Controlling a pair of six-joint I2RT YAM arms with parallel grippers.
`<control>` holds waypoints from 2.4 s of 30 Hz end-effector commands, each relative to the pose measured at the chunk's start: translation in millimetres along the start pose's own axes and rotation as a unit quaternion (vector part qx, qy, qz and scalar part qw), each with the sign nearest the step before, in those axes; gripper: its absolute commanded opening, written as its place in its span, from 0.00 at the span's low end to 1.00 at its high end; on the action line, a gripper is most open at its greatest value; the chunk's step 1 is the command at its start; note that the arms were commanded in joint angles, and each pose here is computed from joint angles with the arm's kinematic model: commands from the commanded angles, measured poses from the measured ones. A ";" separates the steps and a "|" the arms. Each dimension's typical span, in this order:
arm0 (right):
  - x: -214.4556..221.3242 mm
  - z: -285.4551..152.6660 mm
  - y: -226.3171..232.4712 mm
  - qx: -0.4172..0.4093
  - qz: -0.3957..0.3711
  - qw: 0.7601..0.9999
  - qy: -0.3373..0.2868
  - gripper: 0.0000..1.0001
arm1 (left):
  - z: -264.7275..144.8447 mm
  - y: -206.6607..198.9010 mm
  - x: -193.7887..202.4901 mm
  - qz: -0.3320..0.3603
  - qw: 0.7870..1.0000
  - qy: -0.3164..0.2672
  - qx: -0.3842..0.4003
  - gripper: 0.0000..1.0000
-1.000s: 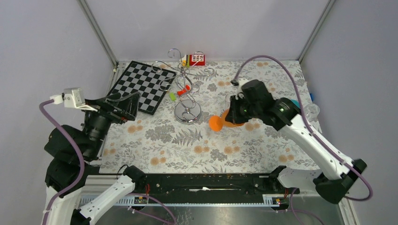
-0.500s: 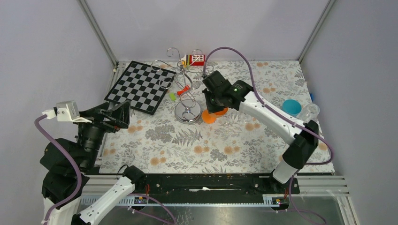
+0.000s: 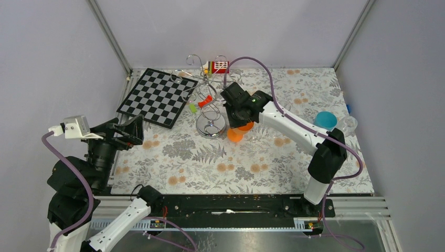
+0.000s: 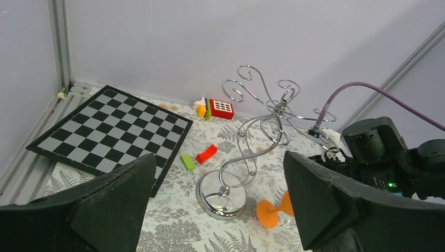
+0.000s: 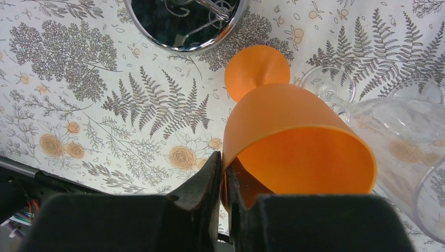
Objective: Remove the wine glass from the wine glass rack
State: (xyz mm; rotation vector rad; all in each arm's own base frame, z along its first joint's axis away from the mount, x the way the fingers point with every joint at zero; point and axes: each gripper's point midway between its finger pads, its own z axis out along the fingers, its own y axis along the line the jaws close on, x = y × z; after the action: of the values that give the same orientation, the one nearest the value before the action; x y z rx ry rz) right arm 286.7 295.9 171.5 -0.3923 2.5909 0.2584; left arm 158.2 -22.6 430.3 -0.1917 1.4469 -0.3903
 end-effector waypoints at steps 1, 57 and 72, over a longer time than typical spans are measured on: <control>-2.8 -0.4 7.8 -0.011 0.014 1.000 -0.014 0.15 | 1.6 7.9 -2.3 0.009 1.000 -0.005 -0.023 0.99; 89.4 -342.9 -201.4 -0.014 0.115 0.839 -0.532 0.68 | -46.9 36.5 25.3 -0.046 0.994 0.076 -0.068 0.99; 117.2 -364.5 -237.3 0.028 0.107 0.809 -0.577 0.82 | -59.0 39.0 11.0 -0.010 0.998 0.047 -0.044 0.99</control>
State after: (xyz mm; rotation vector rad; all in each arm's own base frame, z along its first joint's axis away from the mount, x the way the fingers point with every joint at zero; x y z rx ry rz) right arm 97.1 -39.8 398.8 0.0992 1.4027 0.4136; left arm 110.2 14.0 383.1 -0.2913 1.6108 -0.3509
